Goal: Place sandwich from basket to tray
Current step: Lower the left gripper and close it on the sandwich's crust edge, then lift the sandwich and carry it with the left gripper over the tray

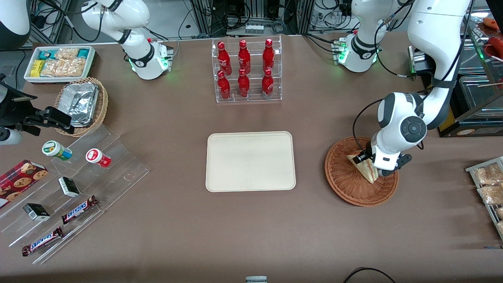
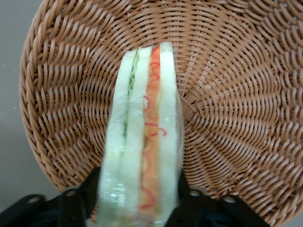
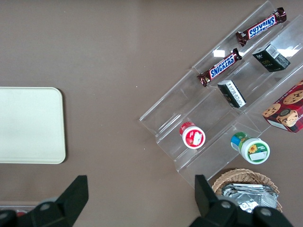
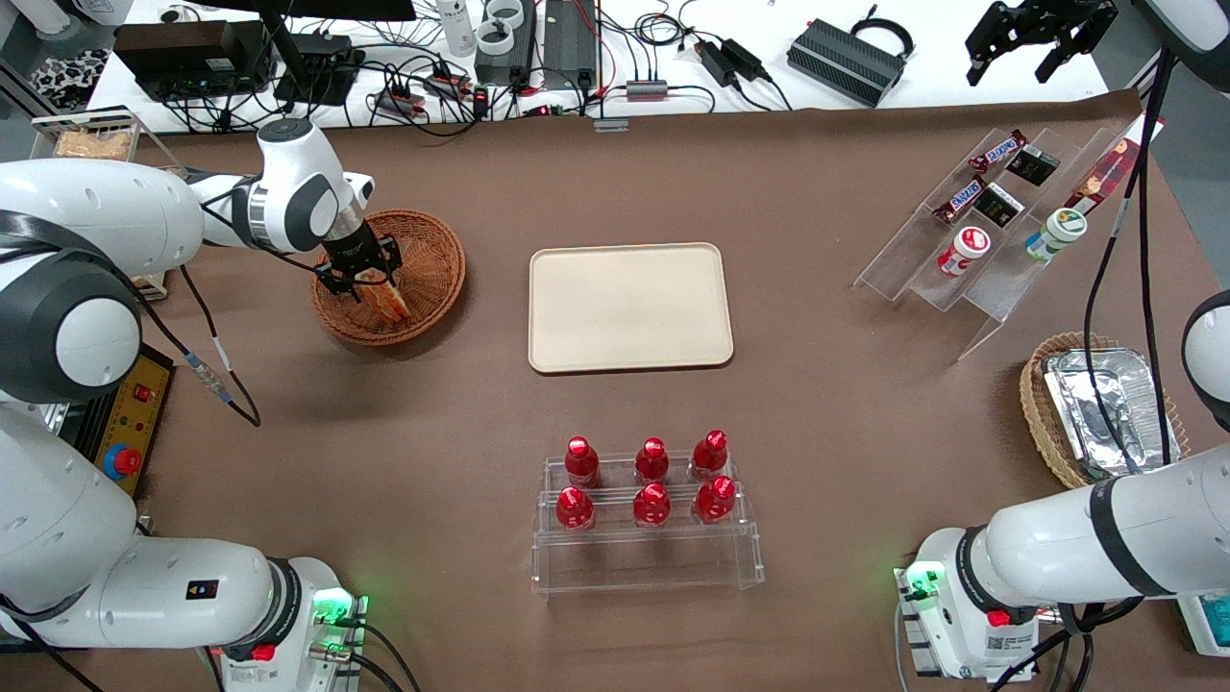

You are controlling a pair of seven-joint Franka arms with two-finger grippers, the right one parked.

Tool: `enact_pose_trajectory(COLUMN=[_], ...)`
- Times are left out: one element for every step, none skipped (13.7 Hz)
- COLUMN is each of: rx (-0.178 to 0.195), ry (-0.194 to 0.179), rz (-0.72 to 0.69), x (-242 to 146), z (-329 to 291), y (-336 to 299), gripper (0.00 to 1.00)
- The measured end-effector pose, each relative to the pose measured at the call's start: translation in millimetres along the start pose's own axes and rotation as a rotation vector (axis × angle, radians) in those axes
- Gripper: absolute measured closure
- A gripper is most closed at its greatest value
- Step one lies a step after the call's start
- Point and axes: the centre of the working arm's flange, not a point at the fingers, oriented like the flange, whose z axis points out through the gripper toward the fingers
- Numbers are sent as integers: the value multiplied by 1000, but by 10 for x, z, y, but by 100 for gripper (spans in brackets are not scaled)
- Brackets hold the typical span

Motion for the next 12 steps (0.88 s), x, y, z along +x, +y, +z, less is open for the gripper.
enact_pose_trajectory(rx=[0, -1, -1, -2, -2, 0, 12, 36, 65, 89, 106, 113], ry=[0, 1, 2, 3, 5, 7, 6, 5, 6, 7, 9, 9], rz=[0, 0, 0, 1, 2, 10, 28, 53, 84, 121, 164, 212], x=[-1, 0, 1, 2, 2, 5, 10, 16, 26, 33, 35, 30], z=[1, -1, -4, -13, -30, -60, -107, -180, -284, -395, -509, -609], y=[0, 0, 1, 1, 1, 3, 3, -2, -9, -20, -31, -41], gripper=[50, 60, 66, 68, 70, 72, 73, 74, 78, 82, 85, 85])
